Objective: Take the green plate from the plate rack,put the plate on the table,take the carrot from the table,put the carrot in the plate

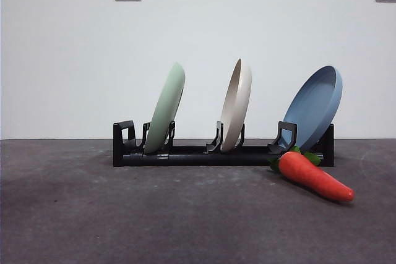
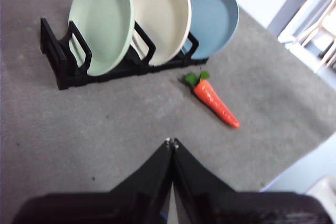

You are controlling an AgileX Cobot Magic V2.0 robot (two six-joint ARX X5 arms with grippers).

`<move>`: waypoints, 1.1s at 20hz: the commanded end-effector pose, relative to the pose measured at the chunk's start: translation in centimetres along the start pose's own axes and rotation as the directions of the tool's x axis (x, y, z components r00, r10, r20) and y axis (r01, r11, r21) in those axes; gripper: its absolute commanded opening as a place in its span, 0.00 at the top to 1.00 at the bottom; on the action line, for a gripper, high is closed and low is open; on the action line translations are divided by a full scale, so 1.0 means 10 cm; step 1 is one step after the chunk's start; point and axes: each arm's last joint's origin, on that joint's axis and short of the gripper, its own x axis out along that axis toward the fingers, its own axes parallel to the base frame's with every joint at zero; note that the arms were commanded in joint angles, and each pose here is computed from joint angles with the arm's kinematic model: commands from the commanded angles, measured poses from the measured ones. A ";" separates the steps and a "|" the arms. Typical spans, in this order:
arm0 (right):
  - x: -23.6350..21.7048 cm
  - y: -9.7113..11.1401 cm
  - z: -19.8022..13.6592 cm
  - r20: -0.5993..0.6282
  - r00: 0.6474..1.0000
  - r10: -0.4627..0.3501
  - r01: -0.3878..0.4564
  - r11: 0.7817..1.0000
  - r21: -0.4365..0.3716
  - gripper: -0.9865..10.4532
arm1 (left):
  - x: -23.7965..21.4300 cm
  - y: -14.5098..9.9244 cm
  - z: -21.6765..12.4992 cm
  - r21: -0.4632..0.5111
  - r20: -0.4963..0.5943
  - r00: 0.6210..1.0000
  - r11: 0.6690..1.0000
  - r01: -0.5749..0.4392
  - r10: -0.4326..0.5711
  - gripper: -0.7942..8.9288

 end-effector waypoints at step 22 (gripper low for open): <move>0.01 0.01 -0.02 -0.030 1.000 0.009 -0.009 1.000 -0.010 0.36 | 1.06 0.00 1.16 0.149 0.058 0.990 0.982 0.120 -0.130 0.24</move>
